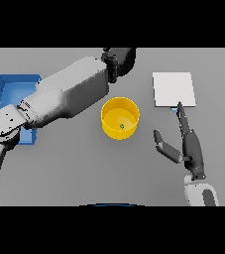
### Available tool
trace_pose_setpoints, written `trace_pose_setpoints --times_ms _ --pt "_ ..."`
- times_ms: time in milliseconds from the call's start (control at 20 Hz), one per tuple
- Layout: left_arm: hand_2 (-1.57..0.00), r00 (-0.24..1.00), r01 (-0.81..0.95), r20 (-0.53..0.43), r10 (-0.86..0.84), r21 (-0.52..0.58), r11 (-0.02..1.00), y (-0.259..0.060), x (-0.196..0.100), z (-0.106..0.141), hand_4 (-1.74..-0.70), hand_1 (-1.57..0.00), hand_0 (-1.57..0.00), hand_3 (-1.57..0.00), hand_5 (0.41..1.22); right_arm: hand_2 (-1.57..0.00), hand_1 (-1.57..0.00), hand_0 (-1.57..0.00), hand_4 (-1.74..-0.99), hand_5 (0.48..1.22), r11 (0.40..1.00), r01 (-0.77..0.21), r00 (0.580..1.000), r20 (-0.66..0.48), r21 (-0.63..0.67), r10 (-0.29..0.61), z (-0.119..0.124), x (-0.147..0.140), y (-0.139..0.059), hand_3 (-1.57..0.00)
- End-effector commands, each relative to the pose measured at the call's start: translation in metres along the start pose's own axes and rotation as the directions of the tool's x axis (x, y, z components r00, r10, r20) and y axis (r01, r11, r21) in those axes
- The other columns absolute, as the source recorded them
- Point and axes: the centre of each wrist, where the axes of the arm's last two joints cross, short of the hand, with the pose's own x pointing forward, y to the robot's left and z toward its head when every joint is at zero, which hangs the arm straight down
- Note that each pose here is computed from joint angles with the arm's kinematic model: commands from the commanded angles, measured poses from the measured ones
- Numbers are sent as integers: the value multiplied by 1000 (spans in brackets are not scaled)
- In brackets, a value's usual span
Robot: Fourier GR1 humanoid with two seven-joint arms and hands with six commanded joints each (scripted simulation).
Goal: Pick up the red beaker and tilt it to pour out 1 green nut into yellow bowl. Pick up the yellow bowl and place it on the metallic measuring scale.
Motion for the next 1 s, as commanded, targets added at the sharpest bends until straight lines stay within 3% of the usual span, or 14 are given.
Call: trace_pose_setpoints --times_ms 0,100,300,400,500,650,750,950 --pt "-1571 1000 -19 -22 19 7 1000 -1 -18 5 -1725 -1571 -1571 -1571 1221 1 1 1 -1154 654 1000 -6 1000 7 6 6 -1 2 2 1" --pt "-1571 992 -73 -100 75 19 997 -8 -52 15 -1731 -1571 -1571 -1179 1221 1 1 1 -1160 660 1000 -19 1000 -14 3 19 -5 0 1 1" --pt "-1571 857 -380 -348 381 74 922 -36 -126 44 -1729 -1571 -1571 -1410 1221 1 1 1 -1156 658 1000 6 1000 6 17 -6 -5 1 9 1" --pt "-1571 667 -612 -411 622 176 771 -66 -152 66 -1734 -1571 -1571 -1468 1221 1 1 1 -1146 641 999 -38 999 -12 2 38 -9 0 5 1" --pt "-1571 415 -763 -453 789 298 573 -99 -163 84 -1736 -1571 -1571 -1417 1221 1 1 1 -1144 633 998 -70 998 9 -3 70 -11 1 5 1" --pt "-1571 74 -833 -466 882 457 312 -155 -166 112 -1739 -1571 -1571 -1430 1221 1 1 1 -1110 623 1000 -3 1000 21 15 2 -14 3 6 1" --pt "-1571 -141 -827 -449 882 544 145 -195 -151 125 -1739 -1571 -1571 -1480 1221 1 1 1 -1083 625 999 43 999 20 28 -43 -15 3 4 1" --pt "-1571 -454 -747 -469 757 664 -37 -259 -102 141 -1740 -1571 -1571 -1534 1221 1 1 1 -1126 651 998 37 999 22 48 -38 -13 2 3 1"
